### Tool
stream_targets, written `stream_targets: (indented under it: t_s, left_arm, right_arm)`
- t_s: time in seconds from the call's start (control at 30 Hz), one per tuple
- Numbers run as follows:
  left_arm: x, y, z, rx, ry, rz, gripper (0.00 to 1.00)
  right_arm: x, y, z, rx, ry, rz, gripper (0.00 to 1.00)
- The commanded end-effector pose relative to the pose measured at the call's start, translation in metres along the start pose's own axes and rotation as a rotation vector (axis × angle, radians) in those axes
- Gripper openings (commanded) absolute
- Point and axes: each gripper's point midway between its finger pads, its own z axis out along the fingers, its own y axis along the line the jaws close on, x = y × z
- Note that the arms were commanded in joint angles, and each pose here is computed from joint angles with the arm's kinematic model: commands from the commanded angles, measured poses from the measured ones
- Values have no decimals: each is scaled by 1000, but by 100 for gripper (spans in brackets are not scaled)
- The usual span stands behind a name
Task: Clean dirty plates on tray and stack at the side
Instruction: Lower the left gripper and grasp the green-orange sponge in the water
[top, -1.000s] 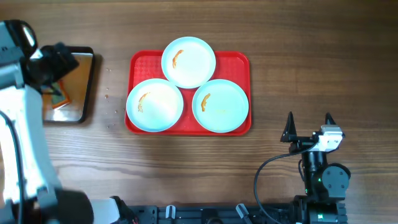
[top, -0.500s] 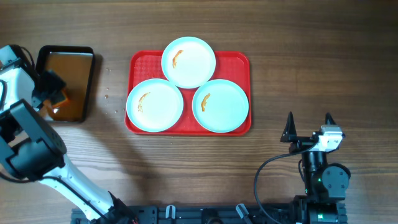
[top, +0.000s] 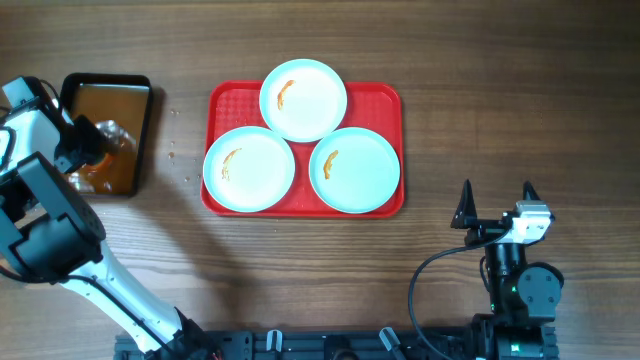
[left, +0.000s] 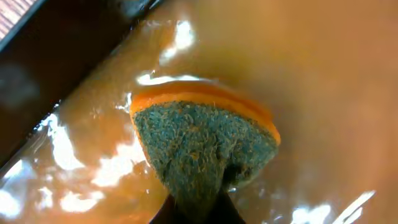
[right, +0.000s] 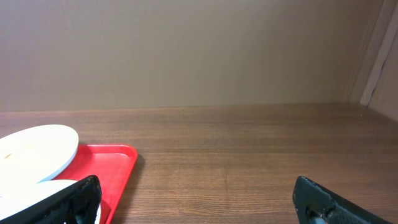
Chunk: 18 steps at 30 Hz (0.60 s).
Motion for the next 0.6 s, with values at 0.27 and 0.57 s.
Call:
stream_targets:
  t_s: [0.27,0.57]
  left_arm:
    - [6,0,-31,13,7,9,56]
    - [23,4,-15,8,34,8,4]
  right_arm:
    - [-1,1,0,-5,-7,-10,100]
    - [-1,1,0,-5,-7,-10,100]
